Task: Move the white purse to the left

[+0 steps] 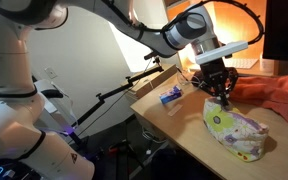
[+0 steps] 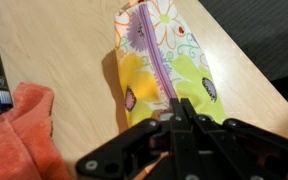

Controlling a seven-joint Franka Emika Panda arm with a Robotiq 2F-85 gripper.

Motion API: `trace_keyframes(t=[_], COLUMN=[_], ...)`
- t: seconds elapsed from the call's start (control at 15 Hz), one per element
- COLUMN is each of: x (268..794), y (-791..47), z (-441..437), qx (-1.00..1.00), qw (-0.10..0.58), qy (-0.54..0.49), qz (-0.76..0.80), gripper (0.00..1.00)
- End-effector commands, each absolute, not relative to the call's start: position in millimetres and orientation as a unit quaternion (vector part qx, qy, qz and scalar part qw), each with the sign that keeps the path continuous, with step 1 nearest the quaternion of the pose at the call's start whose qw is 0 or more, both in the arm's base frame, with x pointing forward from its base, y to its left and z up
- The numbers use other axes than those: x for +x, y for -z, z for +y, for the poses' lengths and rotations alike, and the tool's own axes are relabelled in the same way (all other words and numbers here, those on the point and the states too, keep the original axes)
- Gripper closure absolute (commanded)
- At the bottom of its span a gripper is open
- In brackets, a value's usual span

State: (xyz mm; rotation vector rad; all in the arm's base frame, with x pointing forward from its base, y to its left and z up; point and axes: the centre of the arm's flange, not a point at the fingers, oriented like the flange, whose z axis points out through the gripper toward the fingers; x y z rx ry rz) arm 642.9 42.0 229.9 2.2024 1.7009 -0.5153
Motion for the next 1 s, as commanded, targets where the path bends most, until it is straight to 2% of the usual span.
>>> trace_keyframes(t=[0.0,0.33,0.93], x=[635.1,629.6,624.2], y=[-242.1,-238.0,-223.5], z=[42.5,52.2,52.1], qx=[0.793,0.809,0.818], qw=[0.224,0.298,0.359], qy=[0.195,0.201,0.239], qz=[0.532,0.464,0.381], gripper=[0.99,0.99,0.99])
